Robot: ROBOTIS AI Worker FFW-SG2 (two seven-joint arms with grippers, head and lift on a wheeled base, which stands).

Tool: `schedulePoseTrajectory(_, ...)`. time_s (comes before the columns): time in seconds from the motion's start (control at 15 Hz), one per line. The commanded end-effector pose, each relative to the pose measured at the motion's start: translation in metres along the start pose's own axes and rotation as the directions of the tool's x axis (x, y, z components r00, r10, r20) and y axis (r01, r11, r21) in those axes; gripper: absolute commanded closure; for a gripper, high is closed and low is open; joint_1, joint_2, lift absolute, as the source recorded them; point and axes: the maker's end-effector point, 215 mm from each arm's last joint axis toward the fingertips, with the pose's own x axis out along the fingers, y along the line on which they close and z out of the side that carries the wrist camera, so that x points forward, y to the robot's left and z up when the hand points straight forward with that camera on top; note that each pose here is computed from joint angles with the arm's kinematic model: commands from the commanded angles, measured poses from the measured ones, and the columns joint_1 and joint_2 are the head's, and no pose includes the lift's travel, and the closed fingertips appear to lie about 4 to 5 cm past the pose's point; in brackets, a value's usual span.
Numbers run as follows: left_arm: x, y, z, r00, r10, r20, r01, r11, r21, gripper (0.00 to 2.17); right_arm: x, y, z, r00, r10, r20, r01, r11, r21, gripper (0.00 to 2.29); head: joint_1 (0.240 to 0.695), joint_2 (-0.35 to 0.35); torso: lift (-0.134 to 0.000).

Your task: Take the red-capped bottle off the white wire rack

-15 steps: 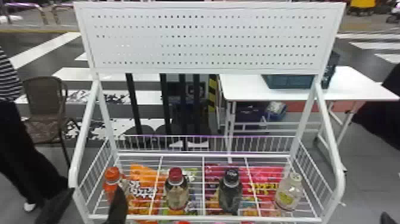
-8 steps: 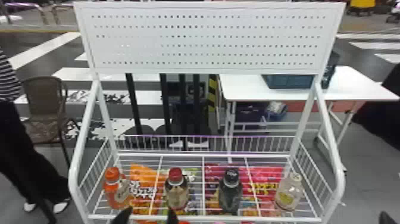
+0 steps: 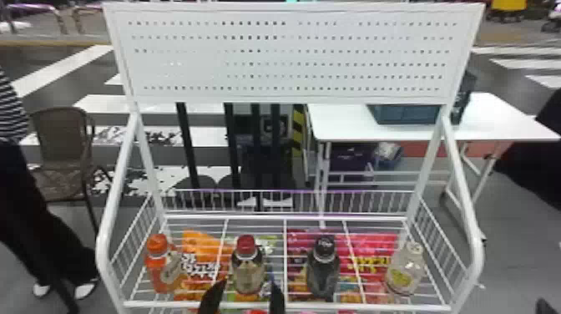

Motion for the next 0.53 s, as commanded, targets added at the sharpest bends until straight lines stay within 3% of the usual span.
schedulePoseTrajectory(0.0,0.017,0.004,-0.001,1.0,0.004,0.0,-0.004,1.0,0.009,0.09,0.0,-0.001,0.001,1.0,0.001,0.001,-0.001,1.0,-0.006,0.17,0.499,0.0,0.0)
schedulePoseTrajectory(0.47,0.056,-0.009,-0.017,0.999,-0.018,-0.05,0.019,1.0,0.022,0.09,-0.001,-0.006,0.002,1.0,-0.004,-0.005,0.004,1.0,-0.02,0.17,0.499,0.0,0.0)
